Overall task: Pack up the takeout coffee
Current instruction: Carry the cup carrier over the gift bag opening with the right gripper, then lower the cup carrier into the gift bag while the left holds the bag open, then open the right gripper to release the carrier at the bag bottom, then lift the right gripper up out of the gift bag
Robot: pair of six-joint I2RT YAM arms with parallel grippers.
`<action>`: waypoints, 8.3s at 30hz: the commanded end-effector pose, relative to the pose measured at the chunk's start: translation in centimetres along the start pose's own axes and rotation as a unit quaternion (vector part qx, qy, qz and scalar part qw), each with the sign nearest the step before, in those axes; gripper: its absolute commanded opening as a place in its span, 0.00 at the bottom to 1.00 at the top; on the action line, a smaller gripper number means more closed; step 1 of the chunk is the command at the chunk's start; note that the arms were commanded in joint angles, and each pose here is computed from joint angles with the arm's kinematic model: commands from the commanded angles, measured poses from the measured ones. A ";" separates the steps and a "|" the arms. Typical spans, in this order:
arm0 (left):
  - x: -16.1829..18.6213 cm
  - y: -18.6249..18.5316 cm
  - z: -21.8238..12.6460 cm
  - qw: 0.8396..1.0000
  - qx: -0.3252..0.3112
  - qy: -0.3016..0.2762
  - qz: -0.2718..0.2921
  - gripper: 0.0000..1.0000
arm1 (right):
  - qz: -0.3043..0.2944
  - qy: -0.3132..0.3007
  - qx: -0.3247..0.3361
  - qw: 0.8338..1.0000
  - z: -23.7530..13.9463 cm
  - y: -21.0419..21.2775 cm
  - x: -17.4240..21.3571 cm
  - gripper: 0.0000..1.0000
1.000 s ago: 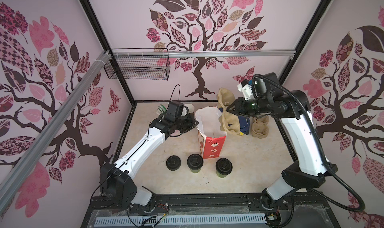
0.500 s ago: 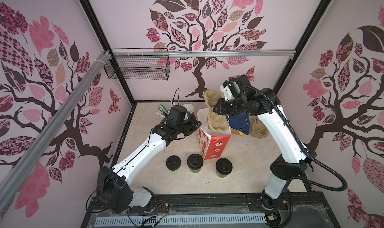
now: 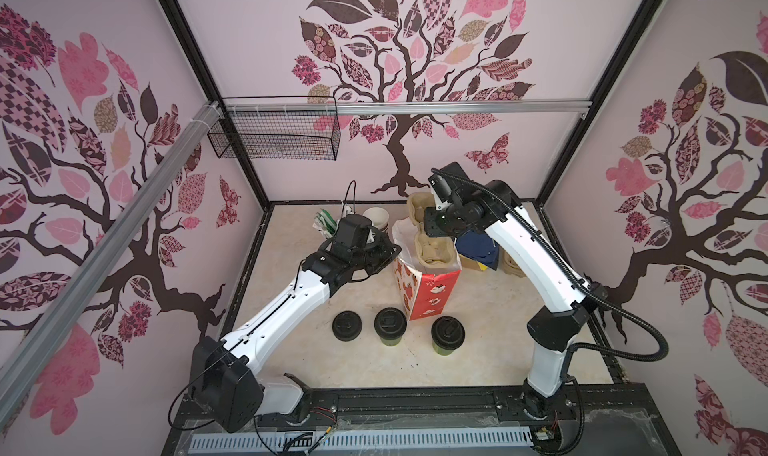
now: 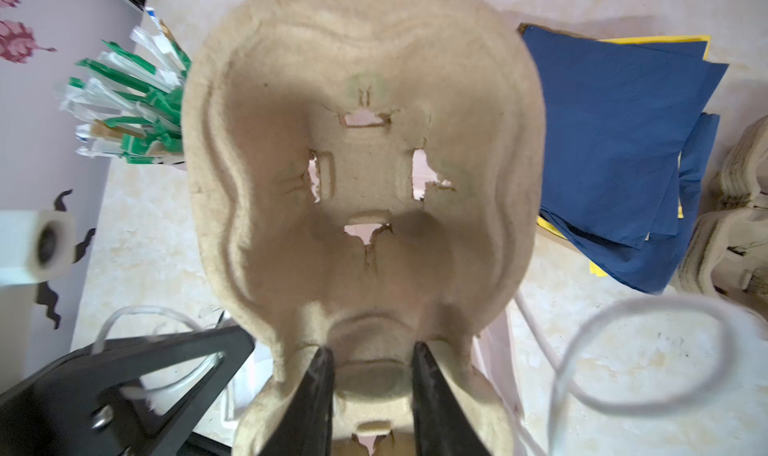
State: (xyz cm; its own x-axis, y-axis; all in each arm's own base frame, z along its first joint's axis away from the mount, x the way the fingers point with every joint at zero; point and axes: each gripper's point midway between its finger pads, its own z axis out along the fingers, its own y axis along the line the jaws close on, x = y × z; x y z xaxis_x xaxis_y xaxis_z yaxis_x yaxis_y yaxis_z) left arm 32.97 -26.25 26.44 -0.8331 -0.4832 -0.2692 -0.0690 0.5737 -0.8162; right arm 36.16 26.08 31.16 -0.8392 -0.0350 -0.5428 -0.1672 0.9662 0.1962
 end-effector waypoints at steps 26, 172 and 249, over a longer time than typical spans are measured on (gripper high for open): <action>0.7 0.9 -0.3 1.000 0.000 0.001 -0.001 0.00 | -0.005 0.045 0.067 0.997 2.7 -0.3 2.3 0.29; 0.8 0.9 1.0 1.000 -0.011 0.022 0.015 0.00 | 0.014 0.070 0.062 0.996 6.1 -1.8 5.5 0.68; -1.6 -2.0 -0.5 0.997 0.021 0.007 0.072 0.58 | 0.058 -0.005 0.073 0.996 1.0 -8.2 6.2 0.15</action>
State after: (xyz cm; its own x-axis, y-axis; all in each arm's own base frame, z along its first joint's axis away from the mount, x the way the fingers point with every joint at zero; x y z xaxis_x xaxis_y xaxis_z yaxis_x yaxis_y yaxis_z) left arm 33.76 -26.47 26.16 -0.8580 -0.3894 -0.3350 0.0224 0.6231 -0.7818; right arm 31.96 18.24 25.02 -0.8515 0.0864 -0.5172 0.0156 0.9901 0.1396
